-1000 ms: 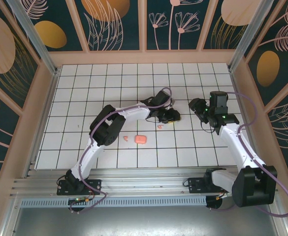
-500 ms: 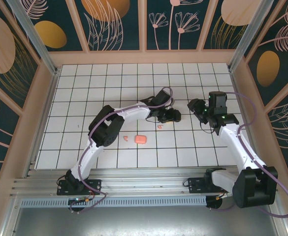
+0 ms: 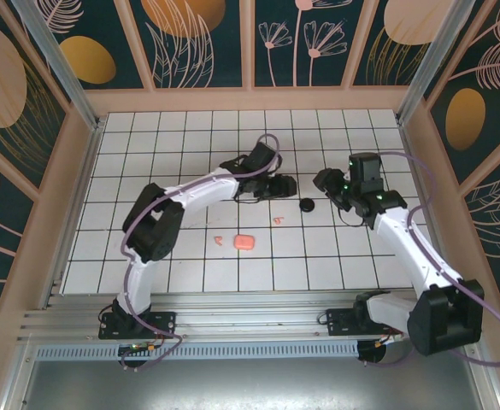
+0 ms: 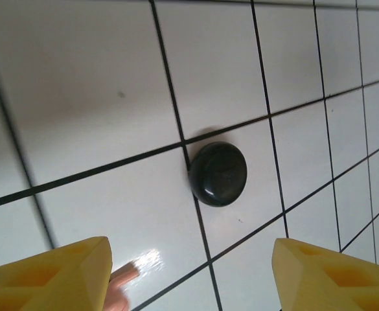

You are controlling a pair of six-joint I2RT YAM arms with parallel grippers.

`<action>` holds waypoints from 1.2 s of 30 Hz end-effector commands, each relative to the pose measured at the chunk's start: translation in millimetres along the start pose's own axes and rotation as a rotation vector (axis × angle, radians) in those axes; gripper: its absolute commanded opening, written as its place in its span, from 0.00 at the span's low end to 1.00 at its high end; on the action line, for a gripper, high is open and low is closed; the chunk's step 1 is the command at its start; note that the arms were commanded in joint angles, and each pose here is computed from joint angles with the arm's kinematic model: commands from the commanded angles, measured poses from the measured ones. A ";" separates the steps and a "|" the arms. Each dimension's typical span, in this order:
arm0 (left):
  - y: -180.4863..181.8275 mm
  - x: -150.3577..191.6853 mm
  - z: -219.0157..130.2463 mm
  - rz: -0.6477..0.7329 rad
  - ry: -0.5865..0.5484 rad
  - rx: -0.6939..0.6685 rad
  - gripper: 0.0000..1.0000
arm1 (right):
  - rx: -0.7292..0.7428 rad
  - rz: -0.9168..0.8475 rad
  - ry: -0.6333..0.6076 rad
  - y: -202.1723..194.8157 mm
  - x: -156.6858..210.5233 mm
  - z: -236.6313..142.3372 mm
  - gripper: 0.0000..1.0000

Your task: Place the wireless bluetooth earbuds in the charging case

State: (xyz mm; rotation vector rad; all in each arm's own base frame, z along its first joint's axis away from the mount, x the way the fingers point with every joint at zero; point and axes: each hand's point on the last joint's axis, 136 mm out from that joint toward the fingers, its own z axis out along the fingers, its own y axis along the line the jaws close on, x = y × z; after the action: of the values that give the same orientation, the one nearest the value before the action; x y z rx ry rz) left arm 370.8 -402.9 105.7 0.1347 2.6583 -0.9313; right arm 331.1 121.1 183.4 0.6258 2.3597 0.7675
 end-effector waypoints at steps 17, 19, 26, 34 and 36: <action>88.4 14.1 -140.4 -0.025 -0.128 -0.216 0.70 | 0.034 -0.062 0.044 65.7 34.5 16.1 0.52; 92.6 26.0 -151.4 -0.043 -0.136 -0.205 0.70 | 0.007 -0.050 0.046 68.8 42.9 17.2 0.52; 112.4 59.3 -184.8 -0.058 -0.153 -0.258 0.70 | -0.043 -0.086 0.120 85.1 95.8 21.3 0.53; 149.5 79.1 -206.6 -0.127 -0.175 -0.276 0.69 | -0.040 -0.160 0.147 106.3 128.1 14.1 0.53; 159.3 84.1 -204.3 -0.127 -0.143 -0.312 0.67 | -0.044 -0.156 0.150 107.9 132.8 15.3 0.53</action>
State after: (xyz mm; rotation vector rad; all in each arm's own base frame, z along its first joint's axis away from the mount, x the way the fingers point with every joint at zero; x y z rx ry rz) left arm 277.2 -161.3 153.3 -0.1902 2.5788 -0.5895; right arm 265.0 280.4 184.6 0.3188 2.5287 0.8461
